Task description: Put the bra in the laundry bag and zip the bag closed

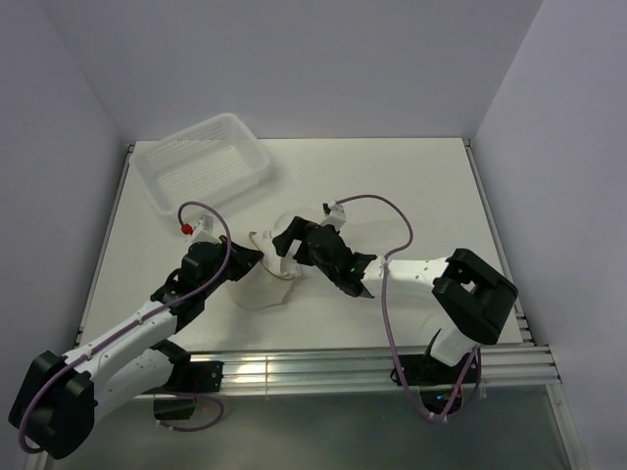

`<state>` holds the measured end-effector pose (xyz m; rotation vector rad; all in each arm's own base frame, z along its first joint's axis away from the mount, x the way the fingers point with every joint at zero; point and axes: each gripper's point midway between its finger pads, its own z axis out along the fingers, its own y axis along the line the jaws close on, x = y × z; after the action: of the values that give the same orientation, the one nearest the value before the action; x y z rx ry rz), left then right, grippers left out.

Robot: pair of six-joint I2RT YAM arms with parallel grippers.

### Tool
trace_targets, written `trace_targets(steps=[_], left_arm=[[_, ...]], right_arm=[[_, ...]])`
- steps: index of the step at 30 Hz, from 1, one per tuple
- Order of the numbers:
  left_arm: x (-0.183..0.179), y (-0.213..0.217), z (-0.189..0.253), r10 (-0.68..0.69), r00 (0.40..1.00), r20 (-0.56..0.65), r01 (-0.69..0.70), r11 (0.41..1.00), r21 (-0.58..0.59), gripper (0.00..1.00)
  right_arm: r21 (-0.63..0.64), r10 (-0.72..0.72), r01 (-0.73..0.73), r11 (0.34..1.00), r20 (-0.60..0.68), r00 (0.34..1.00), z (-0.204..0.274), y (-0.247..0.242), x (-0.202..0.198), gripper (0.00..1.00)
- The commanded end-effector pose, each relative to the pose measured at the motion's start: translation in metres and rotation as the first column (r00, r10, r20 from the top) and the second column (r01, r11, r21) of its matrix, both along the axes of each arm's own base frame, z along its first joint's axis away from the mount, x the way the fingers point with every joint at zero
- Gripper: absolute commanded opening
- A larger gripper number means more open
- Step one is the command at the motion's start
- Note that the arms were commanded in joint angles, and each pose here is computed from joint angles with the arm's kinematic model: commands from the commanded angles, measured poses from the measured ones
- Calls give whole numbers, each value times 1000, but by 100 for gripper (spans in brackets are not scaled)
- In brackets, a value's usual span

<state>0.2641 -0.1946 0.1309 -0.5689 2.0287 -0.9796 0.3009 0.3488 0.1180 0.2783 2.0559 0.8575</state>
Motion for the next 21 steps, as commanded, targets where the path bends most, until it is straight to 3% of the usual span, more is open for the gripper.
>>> trace_targets(steps=[1,6,7,12,15,16,21], left_arm=[[0,2,15,-11,998,63,12,1000,-8,0],[-5,-2,15,-41,997,71,43,999,-26,0],[-5,-2,14,-42,997,69,44,999,-24,0],[-9,-3,10,-57,996,64,59,998,-25,0],[-9,-3,12,-60,996,71,62,998,-18,0],[-9,-3,13,-61,995,74,62,998,-18,0],[-9,-4,11,-64,995,74,66,998,-22,0]], right_arm=[[-65,-58,59,996,17,998,-4,-32,4,100],[-96,-178,177,980,-5,984,-24,-71,11,92],[-110,-210,208,972,-1,978,-27,-81,15,83],[-258,-312,307,916,20,950,-44,-137,55,61],[-404,-252,229,886,-5,968,-57,-137,70,54],[-494,-243,178,851,-70,967,-81,-141,64,54],[-539,-168,82,838,-112,979,-89,-122,78,54]])
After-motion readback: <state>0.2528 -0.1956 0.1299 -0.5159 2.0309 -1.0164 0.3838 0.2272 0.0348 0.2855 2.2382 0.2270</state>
